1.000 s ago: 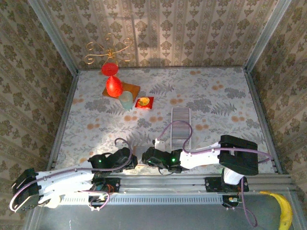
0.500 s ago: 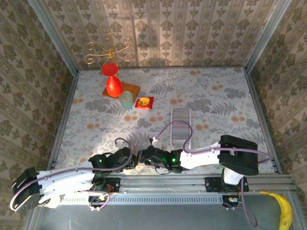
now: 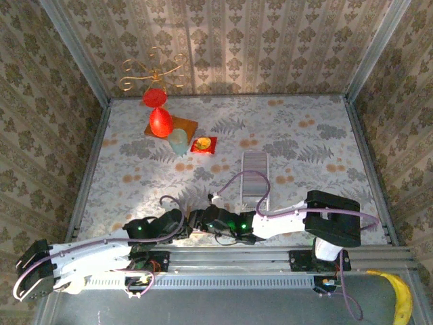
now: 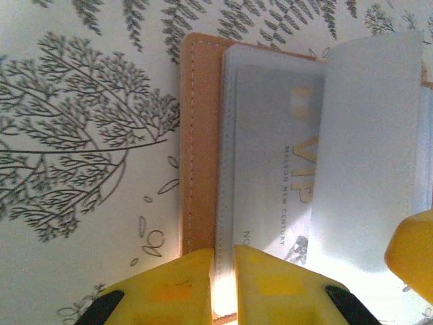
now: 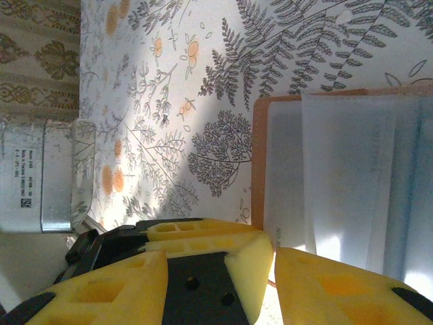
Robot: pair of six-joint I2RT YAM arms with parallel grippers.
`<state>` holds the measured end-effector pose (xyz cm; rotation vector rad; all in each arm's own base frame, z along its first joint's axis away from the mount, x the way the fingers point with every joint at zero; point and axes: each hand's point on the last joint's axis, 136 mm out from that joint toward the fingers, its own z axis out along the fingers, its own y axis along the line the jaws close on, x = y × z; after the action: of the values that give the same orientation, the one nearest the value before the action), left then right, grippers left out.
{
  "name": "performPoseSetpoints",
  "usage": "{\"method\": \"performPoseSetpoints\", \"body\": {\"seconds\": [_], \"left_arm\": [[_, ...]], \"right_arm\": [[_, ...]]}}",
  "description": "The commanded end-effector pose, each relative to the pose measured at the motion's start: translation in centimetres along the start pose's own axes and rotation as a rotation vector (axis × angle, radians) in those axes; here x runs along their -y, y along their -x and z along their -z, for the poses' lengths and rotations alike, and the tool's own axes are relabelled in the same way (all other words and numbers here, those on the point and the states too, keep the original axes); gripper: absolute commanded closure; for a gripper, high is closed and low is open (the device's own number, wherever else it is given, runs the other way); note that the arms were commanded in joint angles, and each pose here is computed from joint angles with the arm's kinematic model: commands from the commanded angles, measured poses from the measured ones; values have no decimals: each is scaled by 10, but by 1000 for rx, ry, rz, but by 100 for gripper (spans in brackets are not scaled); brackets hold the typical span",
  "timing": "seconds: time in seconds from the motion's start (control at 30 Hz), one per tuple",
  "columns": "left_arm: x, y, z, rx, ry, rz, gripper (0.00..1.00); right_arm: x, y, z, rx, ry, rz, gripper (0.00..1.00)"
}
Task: Put the credit cards into the card holder
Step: Flip over the card slot in the card holder.
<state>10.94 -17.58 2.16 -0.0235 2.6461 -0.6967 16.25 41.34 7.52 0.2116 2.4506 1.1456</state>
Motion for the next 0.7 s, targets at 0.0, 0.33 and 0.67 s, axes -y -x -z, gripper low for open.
{"method": "performPoseSetpoints", "body": {"seconds": [0.0, 0.33, 0.67], "left_arm": [[-7, -4, 2, -3, 15, 5, 86], [-4, 5, 9, 33, 3, 2, 85], [-7, 11, 13, 61, 35, 12, 83]], "right_arm": [[-9, 1, -10, -1, 39, -20, 54], [-39, 10, -9, 11, 126, -5, 53], [-67, 25, 4, 44, 208, 6, 51]]}}
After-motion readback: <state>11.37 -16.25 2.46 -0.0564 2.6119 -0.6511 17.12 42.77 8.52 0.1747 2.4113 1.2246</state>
